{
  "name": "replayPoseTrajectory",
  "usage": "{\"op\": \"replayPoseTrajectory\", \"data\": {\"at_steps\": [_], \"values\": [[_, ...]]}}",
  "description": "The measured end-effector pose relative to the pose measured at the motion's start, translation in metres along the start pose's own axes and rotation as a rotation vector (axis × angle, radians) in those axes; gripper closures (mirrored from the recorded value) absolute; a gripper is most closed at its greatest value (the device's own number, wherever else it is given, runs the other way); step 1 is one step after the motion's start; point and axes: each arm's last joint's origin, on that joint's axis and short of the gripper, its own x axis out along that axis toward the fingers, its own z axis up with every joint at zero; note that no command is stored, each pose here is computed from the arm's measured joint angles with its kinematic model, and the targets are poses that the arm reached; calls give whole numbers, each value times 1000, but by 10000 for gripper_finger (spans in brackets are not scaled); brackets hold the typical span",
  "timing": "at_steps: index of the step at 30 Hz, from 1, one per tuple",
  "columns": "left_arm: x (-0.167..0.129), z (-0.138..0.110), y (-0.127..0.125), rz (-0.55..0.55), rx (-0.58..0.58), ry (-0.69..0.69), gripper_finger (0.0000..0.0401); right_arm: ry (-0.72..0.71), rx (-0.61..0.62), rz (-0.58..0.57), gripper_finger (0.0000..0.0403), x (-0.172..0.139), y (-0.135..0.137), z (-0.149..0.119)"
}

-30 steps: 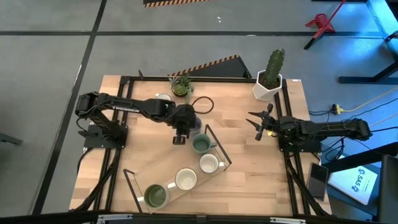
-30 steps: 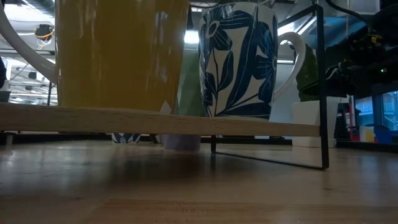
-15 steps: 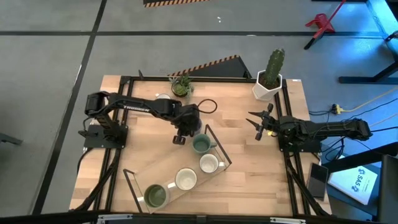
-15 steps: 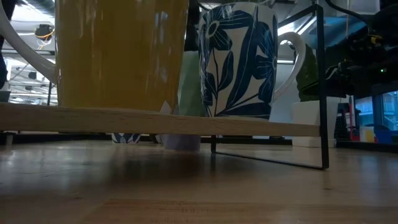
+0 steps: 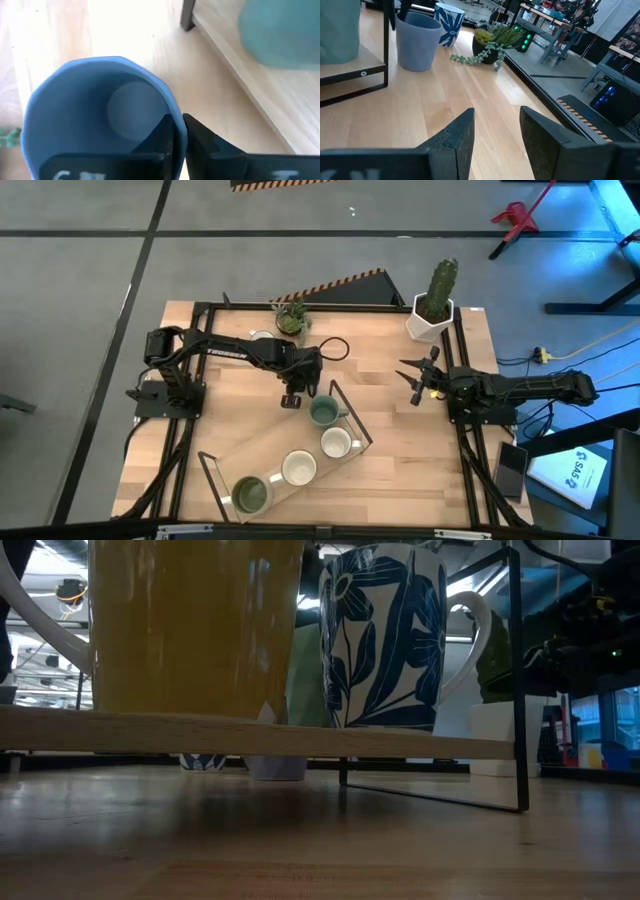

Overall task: Place coffee mugs
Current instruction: Put the blue mug on the shelf aligned with the green mug

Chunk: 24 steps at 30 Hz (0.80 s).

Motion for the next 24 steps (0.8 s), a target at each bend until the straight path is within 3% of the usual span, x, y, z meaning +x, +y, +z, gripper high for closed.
{"op": "replayPoseTrajectory", "data": {"at_steps": [7,15,24], "values": [[-2,0,-5,25,-66,23,386,-1,0,0,260,0,0,0],[-50,10,-24,81,-107,47,387,-1,0,1,260,0,0,0],[-109,8,-90,16,-120,28,387,-3,1,3,260,0,0,0]]}}
